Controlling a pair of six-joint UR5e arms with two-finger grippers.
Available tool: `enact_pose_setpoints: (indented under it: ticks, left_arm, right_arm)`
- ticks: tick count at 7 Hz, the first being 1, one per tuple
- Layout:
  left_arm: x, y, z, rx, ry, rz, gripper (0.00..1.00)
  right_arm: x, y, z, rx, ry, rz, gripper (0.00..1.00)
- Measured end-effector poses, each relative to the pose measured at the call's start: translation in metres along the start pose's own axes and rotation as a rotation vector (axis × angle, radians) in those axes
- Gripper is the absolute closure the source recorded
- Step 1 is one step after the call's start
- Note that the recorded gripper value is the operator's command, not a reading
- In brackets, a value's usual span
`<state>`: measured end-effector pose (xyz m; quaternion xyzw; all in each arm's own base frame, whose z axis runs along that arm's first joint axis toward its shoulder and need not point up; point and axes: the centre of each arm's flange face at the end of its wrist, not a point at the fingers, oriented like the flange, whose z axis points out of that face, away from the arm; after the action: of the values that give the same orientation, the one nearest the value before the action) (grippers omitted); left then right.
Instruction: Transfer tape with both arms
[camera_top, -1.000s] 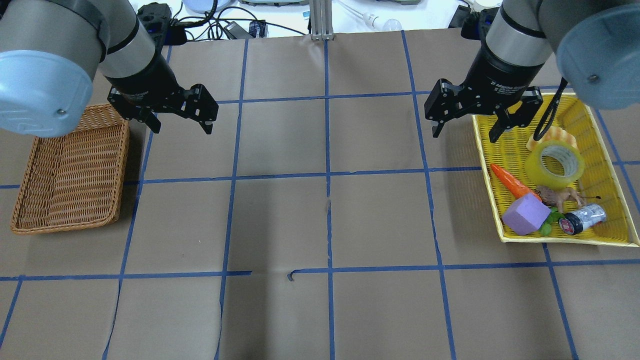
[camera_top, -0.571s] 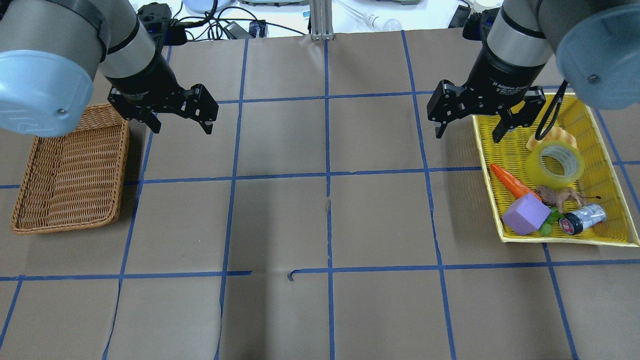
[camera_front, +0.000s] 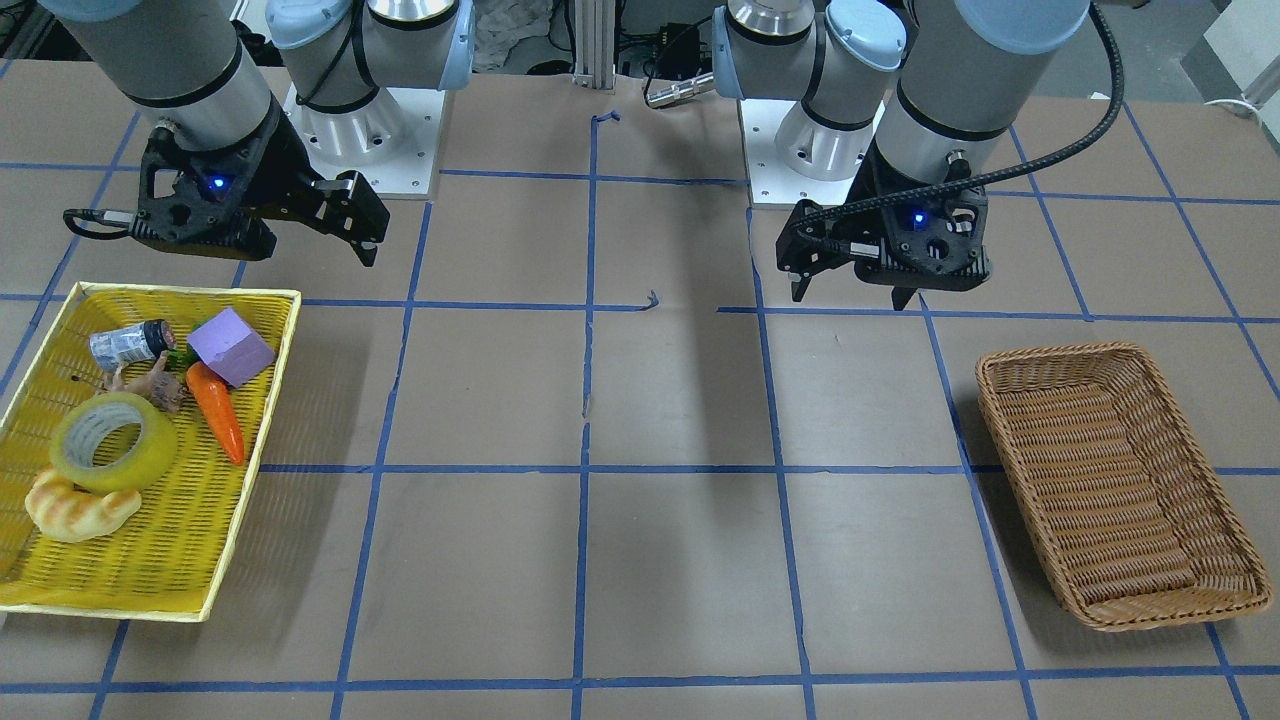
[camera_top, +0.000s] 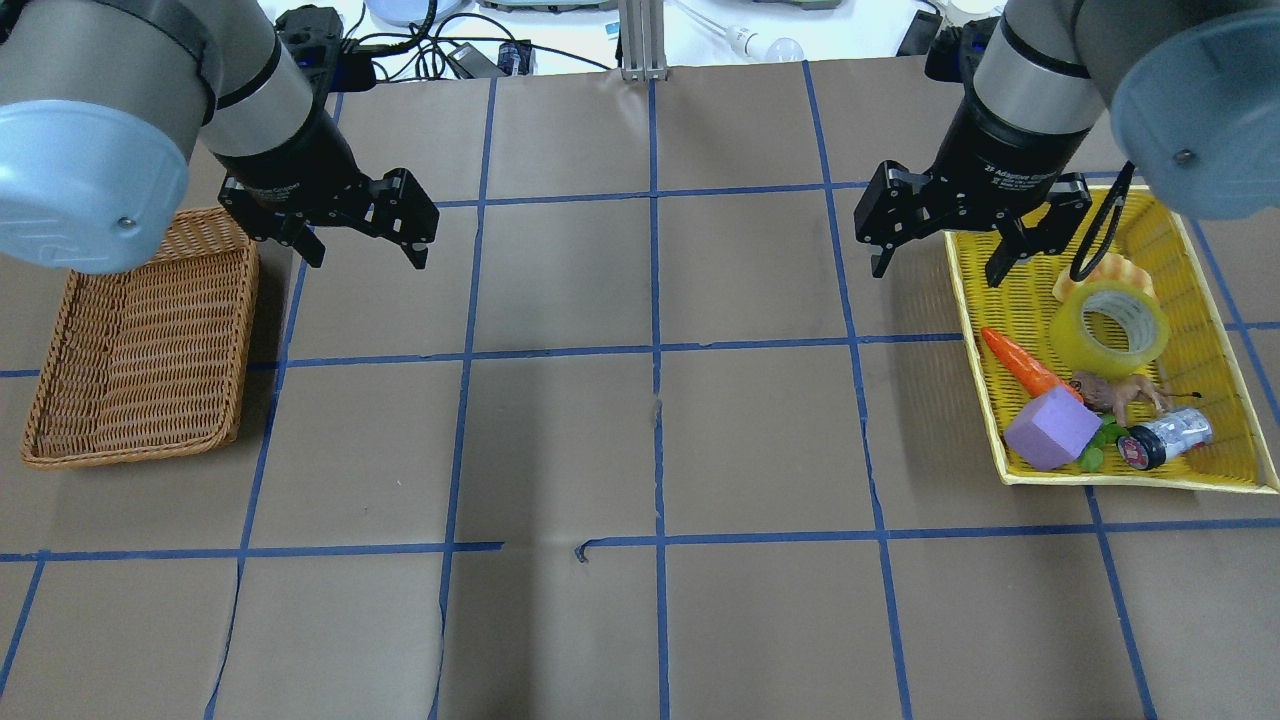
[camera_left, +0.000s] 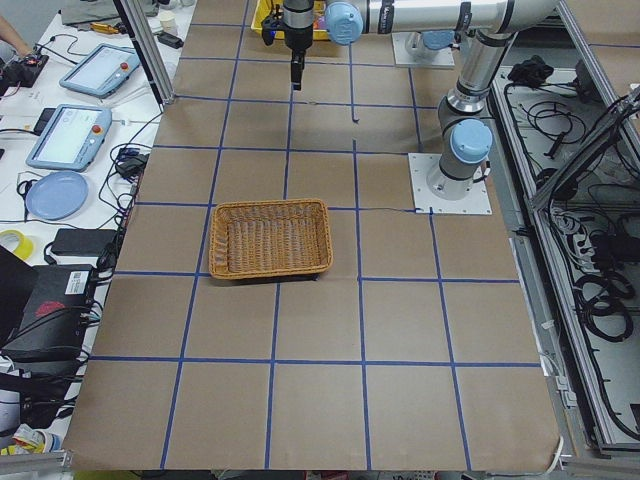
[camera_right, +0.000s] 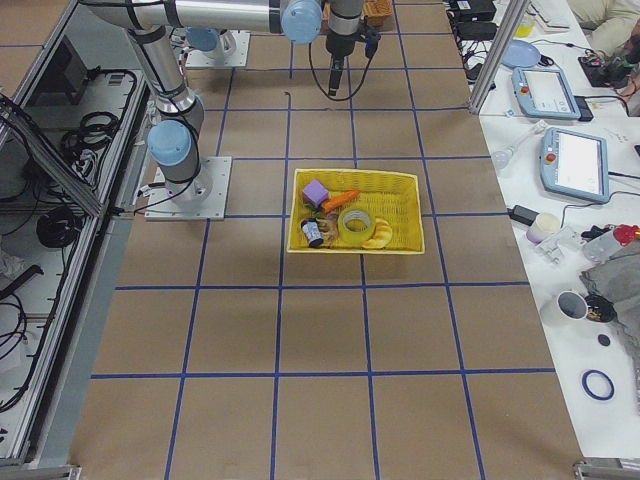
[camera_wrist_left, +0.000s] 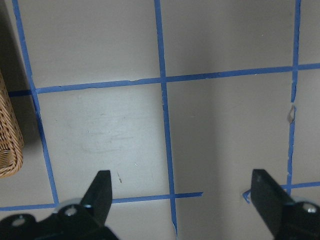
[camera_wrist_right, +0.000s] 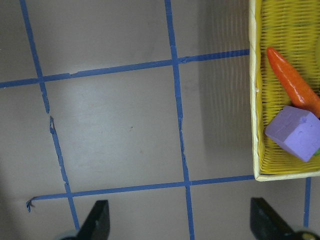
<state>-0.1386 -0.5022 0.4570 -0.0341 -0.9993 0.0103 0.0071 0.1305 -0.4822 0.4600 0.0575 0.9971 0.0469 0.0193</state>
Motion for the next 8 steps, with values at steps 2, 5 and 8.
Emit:
enact_pose_setpoints:
  ticks: [2,5,8]
  left_arm:
    - [0.000,0.000,-0.001,0.001,-0.002,0.000,0.00]
    - [-0.001,0.000,0.000,0.000,-0.002,-0.001,0.00]
    - [-0.001,-0.001,0.002,-0.002,0.000,-0.001,0.00]
  right_arm:
    - [0.002,-0.001,0.000,0.001,-0.001,0.005,0.00]
    - [0.014,-0.008,-0.003,0.027,0.019,0.008,0.00]
    - [0.142,-0.076,0.021,0.080,0.094,0.127,0.00]
